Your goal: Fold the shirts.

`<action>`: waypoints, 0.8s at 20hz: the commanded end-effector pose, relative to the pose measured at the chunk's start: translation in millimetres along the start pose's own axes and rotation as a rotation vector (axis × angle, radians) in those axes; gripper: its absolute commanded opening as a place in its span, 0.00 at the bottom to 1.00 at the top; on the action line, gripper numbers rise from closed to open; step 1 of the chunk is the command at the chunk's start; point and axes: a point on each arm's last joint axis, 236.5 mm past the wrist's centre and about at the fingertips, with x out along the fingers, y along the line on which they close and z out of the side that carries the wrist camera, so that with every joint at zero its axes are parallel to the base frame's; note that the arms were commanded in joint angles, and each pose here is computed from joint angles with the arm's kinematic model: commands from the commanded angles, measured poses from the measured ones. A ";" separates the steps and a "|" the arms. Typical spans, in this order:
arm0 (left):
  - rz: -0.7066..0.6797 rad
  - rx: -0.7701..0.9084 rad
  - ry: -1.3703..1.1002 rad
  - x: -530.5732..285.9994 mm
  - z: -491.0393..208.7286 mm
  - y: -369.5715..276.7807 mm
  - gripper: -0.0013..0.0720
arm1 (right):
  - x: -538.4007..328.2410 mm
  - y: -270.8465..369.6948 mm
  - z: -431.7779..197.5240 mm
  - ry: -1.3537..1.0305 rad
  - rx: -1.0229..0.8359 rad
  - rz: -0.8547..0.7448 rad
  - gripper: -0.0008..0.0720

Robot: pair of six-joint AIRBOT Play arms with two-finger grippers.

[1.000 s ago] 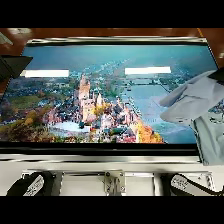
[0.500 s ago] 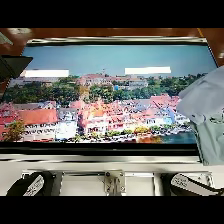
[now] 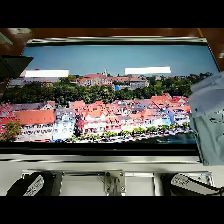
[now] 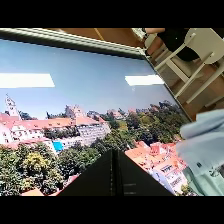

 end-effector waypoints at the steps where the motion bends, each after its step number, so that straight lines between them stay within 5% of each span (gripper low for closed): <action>1: 0.000 -0.001 0.000 0.3 -0.1 0.4 0.07 | 2.7 -26.1 -22.8 0.104 -0.088 -0.095 0.11; 9: 0.000 -0.018 0.001 0.3 -0.3 0.3 0.07 | -41.9 49.9 134.9 -0.585 0.169 0.295 0.11; 12: -0.003 -0.019 0.004 0.0 -0.9 -1.0 0.07 | -26.8 25.2 119.5 -0.520 0.087 0.152 0.11; 16: -0.029 -0.020 0.043 -0.3 -10.2 -7.1 0.07 | 9.2 -34.2 29.9 -0.110 -0.159 -0.130 0.11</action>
